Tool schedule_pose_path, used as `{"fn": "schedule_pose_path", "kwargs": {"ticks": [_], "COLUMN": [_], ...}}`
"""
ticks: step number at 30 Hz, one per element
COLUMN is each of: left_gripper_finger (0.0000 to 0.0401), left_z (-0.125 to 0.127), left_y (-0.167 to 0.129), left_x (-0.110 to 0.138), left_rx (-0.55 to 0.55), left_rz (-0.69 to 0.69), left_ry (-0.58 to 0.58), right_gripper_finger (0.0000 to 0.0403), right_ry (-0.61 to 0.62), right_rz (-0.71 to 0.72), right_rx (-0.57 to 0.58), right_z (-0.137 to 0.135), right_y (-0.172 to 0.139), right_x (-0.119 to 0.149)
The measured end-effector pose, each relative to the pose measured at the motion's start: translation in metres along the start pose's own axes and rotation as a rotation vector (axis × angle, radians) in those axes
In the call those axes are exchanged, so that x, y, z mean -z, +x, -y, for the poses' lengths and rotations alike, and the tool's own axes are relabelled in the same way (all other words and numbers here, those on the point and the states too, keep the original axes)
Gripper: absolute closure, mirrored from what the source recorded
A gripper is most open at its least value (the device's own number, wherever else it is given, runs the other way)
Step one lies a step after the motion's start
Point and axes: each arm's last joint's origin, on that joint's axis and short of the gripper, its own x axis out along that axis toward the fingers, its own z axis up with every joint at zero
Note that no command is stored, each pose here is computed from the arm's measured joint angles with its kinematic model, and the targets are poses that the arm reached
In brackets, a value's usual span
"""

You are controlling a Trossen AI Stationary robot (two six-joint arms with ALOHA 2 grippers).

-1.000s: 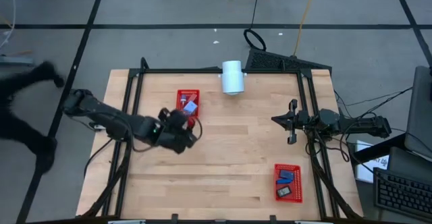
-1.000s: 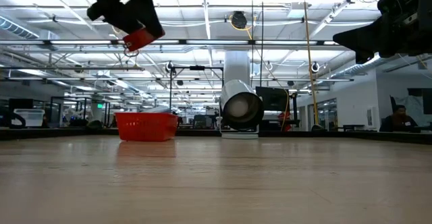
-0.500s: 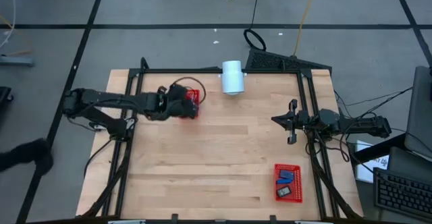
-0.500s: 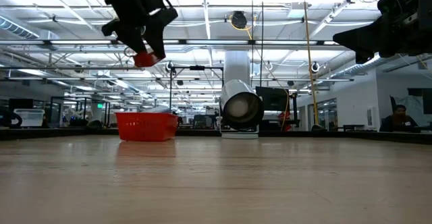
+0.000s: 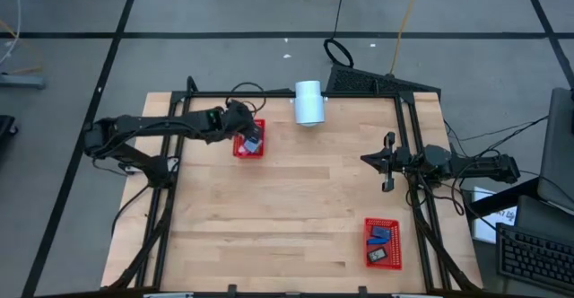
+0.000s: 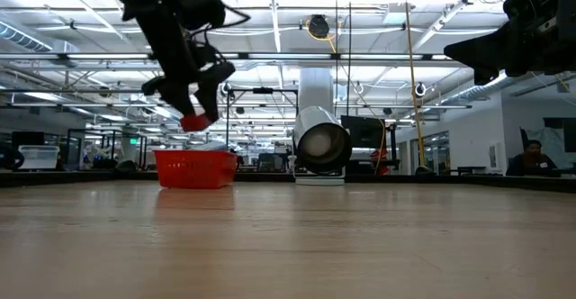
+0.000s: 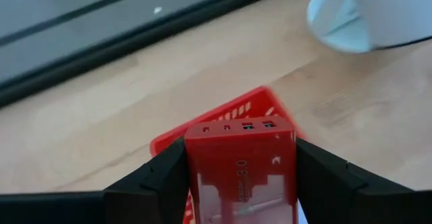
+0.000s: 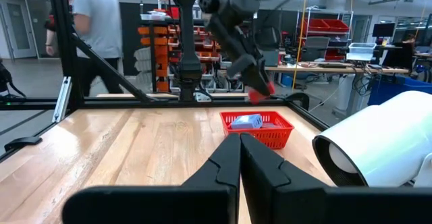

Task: Pick & Place Office items
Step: Put the red charger adapter into the top red bin

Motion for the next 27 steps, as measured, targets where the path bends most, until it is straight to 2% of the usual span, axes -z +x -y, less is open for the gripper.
{"fn": "schedule_pose_path", "kwargs": {"ticks": [7,14,18,27], "left_gripper_finger": [0.0185,0.0185,0.0173,0.0188], "left_z": [-0.021,-0.024,-0.025,-0.024], "left_y": [0.022,0.031,0.032,0.032], "left_x": [0.017,0.026,0.028,0.029], "left_rx": [-0.042,0.015,0.014,0.015], "left_rz": [-0.037,-0.010,-0.014,-0.014], "left_ry": [-0.056,-0.091,-0.087,-0.089], "right_gripper_finger": [0.0403,0.0403,0.0403,0.0403], "right_ry": [0.000,0.000,0.000,0.000], "right_rz": [0.000,0.000,0.000,0.000], "right_rx": [0.000,0.000,0.000,0.000], "right_z": [0.000,0.000,0.000,0.000], "right_y": [0.000,0.000,0.000,0.000], "right_x": [0.000,0.000,0.000,0.000]}}
